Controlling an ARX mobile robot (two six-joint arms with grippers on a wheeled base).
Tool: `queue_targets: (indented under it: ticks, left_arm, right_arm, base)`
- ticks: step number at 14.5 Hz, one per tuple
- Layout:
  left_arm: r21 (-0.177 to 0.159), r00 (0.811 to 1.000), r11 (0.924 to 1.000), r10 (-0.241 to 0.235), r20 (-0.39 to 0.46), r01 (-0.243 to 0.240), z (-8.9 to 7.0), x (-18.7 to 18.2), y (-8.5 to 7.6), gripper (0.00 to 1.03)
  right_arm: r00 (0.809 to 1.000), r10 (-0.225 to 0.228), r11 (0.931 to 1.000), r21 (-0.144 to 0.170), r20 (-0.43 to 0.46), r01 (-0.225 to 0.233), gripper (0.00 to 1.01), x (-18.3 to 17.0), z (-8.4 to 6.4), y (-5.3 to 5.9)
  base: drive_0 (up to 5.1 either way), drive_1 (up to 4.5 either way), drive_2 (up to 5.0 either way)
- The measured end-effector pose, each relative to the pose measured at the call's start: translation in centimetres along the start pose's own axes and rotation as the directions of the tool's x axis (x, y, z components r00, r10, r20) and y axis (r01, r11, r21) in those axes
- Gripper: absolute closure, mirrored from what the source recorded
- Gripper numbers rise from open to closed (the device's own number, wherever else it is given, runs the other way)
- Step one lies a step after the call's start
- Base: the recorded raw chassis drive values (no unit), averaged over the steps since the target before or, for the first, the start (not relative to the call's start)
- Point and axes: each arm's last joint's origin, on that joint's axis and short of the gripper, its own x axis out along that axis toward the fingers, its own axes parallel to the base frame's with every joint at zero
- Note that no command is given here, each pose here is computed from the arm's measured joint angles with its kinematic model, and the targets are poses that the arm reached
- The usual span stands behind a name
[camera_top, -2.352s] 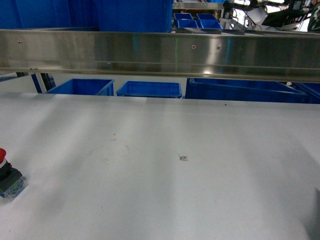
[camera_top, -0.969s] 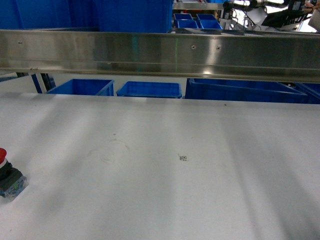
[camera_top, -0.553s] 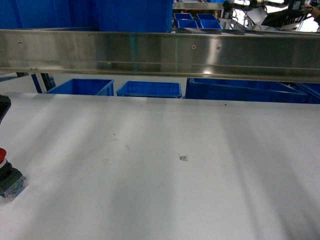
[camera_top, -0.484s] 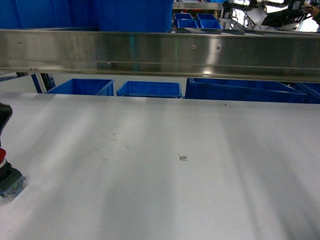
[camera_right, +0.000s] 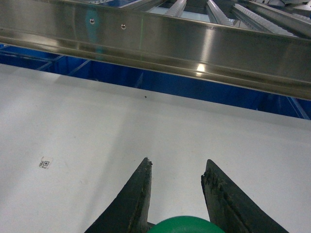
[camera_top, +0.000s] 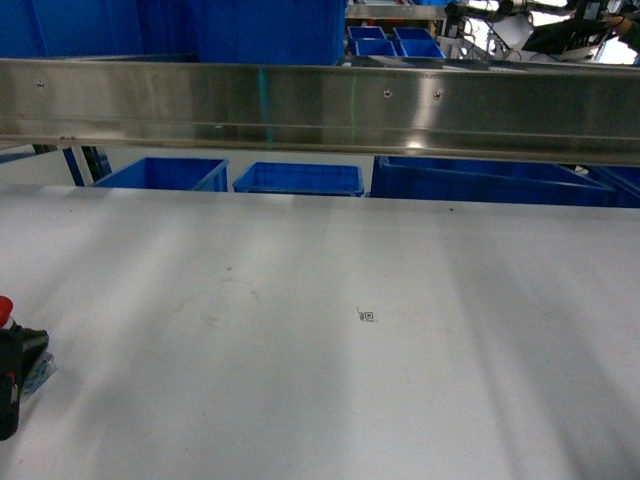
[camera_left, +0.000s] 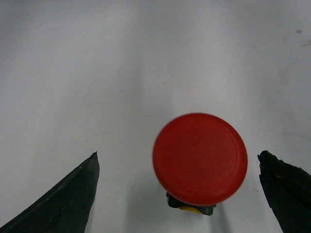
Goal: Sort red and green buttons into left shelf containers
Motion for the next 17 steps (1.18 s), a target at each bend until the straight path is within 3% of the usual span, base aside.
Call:
queue_targets:
  ticks: [3, 4, 10, 15, 17]
  left_arm:
    - [0.012, 0.999, 0.9999, -0.011, 0.034, 0.010, -1.6, 2.0, 0.5, 0.05]
    - [0.021, 0.997, 0.9998, -0.003, 0.074, 0.001, -1.0, 2.6, 1.0, 0.05]
    - [0.028, 0.994, 0.9995, -0.015, 0.113, 0.012, 0.0, 3.2, 1.2, 0.66]
    - [0.006, 0.995, 1.0000, 0.003, 0.101, -0.003, 0.4, 2.7, 2.0, 0.70]
    - [0.000, 0.965, 0.9982, 0.059, 0.255, -0.061, 3.8, 0.6, 2.6, 0.70]
  right_arm:
    - [1.000, 0.000, 1.0000, 0.000, 0.000, 0.000, 0.71, 0.0, 0.0, 0.0]
    - [1.000, 0.000, 1.0000, 0.000, 0.000, 0.000, 0.71, 0.0, 0.0, 0.0]
    - [1.000, 0.000, 1.0000, 0.000, 0.000, 0.000, 0.71, 0.0, 0.0, 0.0]
    - [1.000, 0.000, 1.0000, 0.000, 0.000, 0.000, 0.71, 0.0, 0.0, 0.0]
    - [1.000, 0.000, 1.0000, 0.000, 0.000, 0.000, 0.72, 0.0, 0.0, 0.0]
  base:
    - [0.0, 0.00, 0.0]
    - [0.0, 0.00, 0.0]
    - [0.0, 0.00, 0.0]
    - [0.0, 0.00, 0.0]
    - [0.0, 0.00, 0.0]
